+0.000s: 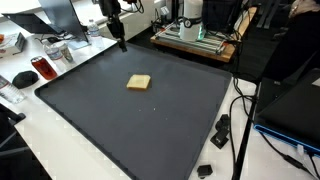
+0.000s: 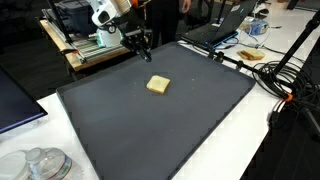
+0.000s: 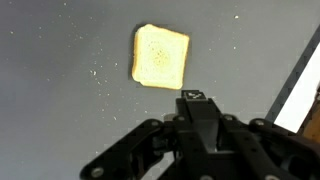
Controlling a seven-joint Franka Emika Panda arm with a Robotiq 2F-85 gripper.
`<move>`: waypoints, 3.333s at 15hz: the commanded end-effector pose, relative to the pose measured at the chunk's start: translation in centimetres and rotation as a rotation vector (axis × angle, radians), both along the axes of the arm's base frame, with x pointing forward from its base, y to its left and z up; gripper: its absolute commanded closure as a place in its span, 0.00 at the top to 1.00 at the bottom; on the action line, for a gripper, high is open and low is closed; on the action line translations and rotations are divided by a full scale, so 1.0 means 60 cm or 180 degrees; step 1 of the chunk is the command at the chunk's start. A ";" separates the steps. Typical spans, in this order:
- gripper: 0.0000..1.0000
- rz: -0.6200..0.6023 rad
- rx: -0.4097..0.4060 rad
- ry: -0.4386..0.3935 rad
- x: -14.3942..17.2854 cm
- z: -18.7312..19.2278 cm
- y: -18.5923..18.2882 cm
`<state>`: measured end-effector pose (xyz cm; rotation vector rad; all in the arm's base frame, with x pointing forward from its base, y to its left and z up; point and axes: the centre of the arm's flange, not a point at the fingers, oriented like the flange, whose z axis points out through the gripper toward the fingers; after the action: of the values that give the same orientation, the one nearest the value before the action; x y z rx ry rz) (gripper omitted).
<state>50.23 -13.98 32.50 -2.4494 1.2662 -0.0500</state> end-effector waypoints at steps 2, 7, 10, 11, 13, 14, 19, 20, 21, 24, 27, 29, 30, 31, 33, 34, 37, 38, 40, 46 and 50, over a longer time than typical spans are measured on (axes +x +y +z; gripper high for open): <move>0.05 0.0138 -0.0456 0.0222 -0.006 0.056 0.057; 0.05 0.0506 -0.0981 0.0348 0.009 0.082 0.124; 0.05 0.0749 -0.1131 0.0399 0.006 0.088 0.173; 0.05 0.0777 -0.1162 0.0405 0.005 0.090 0.189; 0.05 0.0758 -0.1211 0.0351 0.001 0.094 0.221; 0.05 0.0777 -0.1237 0.0317 -0.006 0.095 0.236; 0.05 0.0583 -0.1303 0.0045 -0.022 0.091 0.272; 0.05 0.0555 -0.1299 0.0014 -0.026 0.083 0.274; 0.05 0.0549 -0.1303 -0.0029 -0.030 0.076 0.277; 0.05 0.0478 -0.1360 -0.0113 -0.036 0.047 0.279; 0.05 0.0437 -0.1427 -0.0119 -0.041 0.022 0.284; 0.05 0.0415 -0.1473 -0.0117 -0.047 0.009 0.286; 0.05 0.0406 -0.1496 -0.0103 -0.050 0.002 0.287; 0.05 0.0408 -0.1510 -0.0087 -0.053 -0.003 0.288; 0.05 0.0450 -0.1487 -0.0011 -0.056 -0.008 0.285; 0.05 0.0496 -0.1465 0.0065 -0.053 -0.006 0.281; 0.05 0.0660 -0.1304 0.0341 -0.029 0.008 0.264; 0.05 0.0706 -0.1276 0.0454 -0.020 0.013 0.260; 0.05 0.0762 -0.1255 0.0599 -0.001 0.020 0.256; 0.05 0.0927 -0.1240 0.0866 0.065 -0.026 0.270; 0.05 0.0997 -0.1086 0.0905 0.088 -0.100 0.259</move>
<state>53.34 2.04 29.14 -3.0459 1.0652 0.1382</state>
